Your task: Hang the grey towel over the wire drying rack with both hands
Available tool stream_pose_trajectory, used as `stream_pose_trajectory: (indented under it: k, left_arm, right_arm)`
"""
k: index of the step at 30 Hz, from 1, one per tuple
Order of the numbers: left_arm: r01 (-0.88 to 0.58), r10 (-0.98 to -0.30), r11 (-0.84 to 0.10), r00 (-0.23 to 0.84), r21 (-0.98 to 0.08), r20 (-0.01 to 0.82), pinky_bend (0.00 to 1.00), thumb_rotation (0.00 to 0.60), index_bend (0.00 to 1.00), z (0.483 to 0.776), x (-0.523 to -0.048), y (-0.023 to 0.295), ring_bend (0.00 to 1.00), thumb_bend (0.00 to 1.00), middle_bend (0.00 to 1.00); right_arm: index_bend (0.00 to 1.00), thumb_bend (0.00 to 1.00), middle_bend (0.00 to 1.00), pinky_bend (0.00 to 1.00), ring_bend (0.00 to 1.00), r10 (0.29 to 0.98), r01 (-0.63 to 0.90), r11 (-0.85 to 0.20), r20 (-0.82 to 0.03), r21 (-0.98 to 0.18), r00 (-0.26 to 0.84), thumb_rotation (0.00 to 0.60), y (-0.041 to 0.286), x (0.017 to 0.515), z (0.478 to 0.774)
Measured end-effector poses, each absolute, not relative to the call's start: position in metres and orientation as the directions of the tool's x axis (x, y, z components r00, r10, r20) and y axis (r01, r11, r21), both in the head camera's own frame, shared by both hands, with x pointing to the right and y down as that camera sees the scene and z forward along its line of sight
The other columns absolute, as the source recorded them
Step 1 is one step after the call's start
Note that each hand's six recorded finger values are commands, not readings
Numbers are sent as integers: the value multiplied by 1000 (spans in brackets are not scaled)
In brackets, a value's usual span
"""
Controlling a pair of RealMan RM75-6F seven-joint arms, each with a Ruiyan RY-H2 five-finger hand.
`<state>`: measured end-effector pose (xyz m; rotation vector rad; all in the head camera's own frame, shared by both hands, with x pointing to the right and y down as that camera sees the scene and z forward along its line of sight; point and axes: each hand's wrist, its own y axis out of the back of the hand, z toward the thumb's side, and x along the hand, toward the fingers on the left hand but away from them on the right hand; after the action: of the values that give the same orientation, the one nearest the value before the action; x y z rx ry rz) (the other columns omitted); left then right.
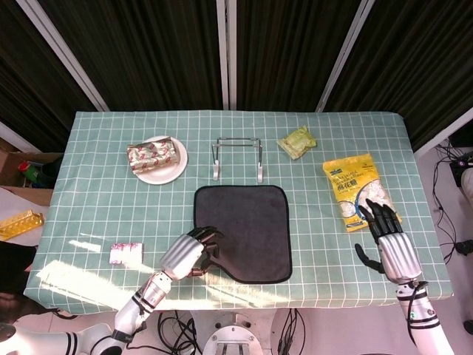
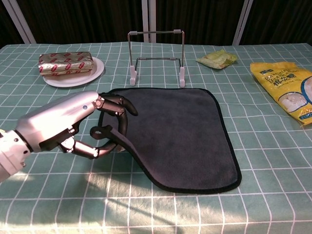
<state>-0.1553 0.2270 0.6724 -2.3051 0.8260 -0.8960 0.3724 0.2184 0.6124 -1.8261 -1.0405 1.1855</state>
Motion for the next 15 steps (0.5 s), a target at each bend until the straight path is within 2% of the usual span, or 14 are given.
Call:
stream_pose_trajectory:
  k: [9,15]
  left_arm:
    - [-400,-707,-692,545,-601,451,268,600,774,666,-146,209,172,562,256]
    - [-411,-721,-682,515,-605,463,267,600,779,659,-142,196,172,563,260]
  right_arm:
    - [0,219,0,0,0,771,168,-619,-553,-767,317,600,261,346,650]
    - [0,176,0,0,0,716,154,-678,-599,-719,359,600,274,320,669]
